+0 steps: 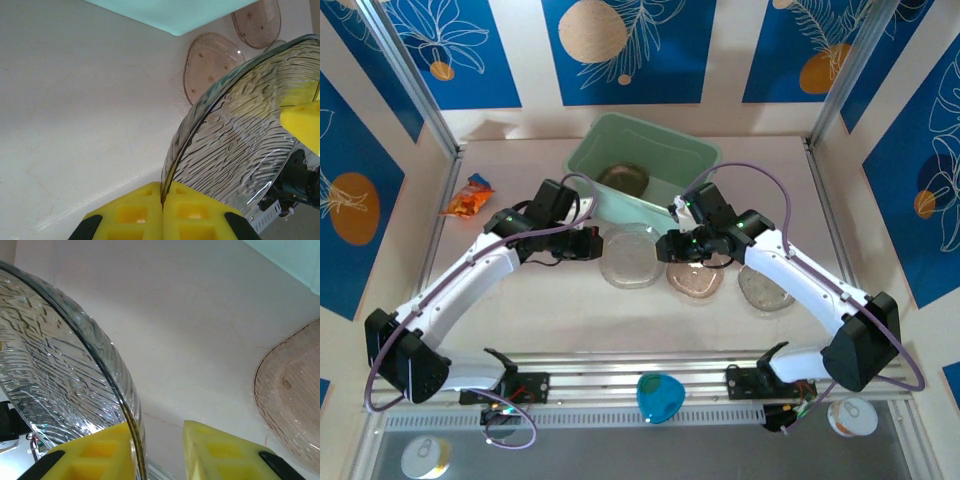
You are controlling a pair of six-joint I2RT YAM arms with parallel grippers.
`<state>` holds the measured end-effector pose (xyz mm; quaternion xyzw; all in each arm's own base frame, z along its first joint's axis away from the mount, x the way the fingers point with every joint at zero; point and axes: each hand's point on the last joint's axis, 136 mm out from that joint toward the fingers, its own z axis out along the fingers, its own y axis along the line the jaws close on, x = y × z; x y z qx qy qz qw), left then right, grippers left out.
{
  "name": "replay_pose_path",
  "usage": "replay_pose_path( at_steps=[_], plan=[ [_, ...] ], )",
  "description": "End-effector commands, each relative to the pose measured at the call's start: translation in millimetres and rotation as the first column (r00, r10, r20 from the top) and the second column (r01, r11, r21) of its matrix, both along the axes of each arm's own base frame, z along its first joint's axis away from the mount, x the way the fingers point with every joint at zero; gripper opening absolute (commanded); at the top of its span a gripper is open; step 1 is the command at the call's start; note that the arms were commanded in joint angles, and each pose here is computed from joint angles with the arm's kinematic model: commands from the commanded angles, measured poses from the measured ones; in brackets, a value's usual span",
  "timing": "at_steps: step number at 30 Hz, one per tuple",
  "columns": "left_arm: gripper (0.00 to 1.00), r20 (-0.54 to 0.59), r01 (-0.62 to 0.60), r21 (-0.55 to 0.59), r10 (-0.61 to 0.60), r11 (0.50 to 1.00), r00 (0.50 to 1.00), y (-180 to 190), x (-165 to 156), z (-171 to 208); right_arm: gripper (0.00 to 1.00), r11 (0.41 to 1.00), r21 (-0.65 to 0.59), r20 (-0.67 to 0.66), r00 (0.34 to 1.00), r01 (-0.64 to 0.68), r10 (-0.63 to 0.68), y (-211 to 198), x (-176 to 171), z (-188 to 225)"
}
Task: Place the plates into the plastic bin on the countertop
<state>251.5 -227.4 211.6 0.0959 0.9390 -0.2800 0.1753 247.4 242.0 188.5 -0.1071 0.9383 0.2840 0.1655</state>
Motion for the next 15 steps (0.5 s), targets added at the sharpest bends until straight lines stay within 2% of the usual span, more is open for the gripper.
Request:
replay_pose_path(
  at_steps=[1,11,15],
  plan=[
    [0.00,0.014,0.013,0.002,-0.013,1.000,1.000,0.9,0.9,9.3,0.27,0.999,-0.042,0.003,1.000,0.019,-0.019,-10.5,-5.0,-4.5],
    [0.01,0.014,0.019,-0.024,-0.019,1.000,1.000,-4.2,1.9,13.3,0.17,1.000,-0.021,0.002,1.000,0.007,-0.007,-5.2,-5.7,-4.8],
    [0.05,0.016,0.020,-0.021,-0.019,1.000,1.000,-4.0,2.2,13.2,0.12,1.000,-0.003,0.007,1.000,-0.002,0.002,-2.8,-6.5,-1.6]
  ],
)
